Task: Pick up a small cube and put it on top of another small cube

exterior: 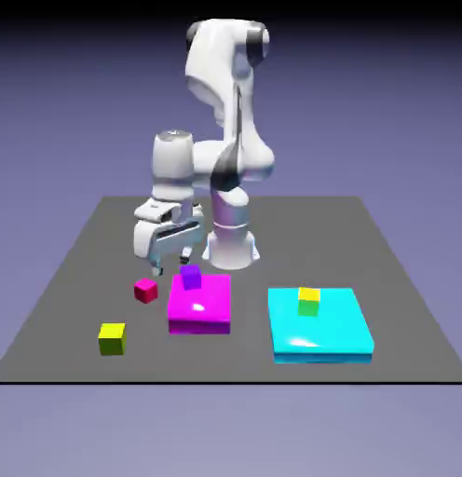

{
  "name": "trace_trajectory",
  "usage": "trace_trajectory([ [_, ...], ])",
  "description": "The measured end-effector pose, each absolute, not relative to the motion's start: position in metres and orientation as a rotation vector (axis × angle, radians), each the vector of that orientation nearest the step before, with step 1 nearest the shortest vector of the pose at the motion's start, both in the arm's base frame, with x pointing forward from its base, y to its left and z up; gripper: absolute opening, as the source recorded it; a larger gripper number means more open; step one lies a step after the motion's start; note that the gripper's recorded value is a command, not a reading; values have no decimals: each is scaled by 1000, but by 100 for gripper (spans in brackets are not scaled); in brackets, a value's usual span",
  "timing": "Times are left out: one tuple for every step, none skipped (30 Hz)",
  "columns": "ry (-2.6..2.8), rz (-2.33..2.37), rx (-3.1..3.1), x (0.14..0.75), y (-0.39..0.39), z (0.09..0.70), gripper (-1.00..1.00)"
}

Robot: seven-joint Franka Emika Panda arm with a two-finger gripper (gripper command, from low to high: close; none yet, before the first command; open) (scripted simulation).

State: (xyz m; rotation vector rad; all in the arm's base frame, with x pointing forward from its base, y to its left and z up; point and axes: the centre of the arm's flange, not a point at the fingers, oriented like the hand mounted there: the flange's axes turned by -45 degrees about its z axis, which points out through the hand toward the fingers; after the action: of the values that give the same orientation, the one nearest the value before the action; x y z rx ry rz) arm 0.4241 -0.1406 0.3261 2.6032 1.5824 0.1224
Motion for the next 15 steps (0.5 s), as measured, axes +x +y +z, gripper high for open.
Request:
trace_trajectory([
  [1633, 97, 2589, 423, -145, 322, 0],
  [1685, 73, 2575, 422, -150, 317, 0],
  [1736, 50, 2560, 421, -155, 313, 0],
  [1787, 27, 2545, 420, -160, 308, 0],
  [1837, 6, 2530, 419, -166, 304, 0],
  [1887, -13, 2515, 417, -171, 299, 0],
  [1940, -32, 2498, 416, -175, 295, 0],
  [1993, -49, 2480, 414, -180, 290, 0],
  [2046, -65, 2462, 412, -185, 286, 0],
  [2099, -80, 2442, 410, -189, 281, 0],
  [2153, -93, 2422, 409, -194, 277, 0],
  [2206, -105, 2401, 407, -198, 272, 0],
  [2260, -115, 2379, 404, -203, 268, 0],
  [2314, -123, 2357, 402, -207, 264, 0],
  [2368, -130, 2335, 400, -212, 259, 0],
])
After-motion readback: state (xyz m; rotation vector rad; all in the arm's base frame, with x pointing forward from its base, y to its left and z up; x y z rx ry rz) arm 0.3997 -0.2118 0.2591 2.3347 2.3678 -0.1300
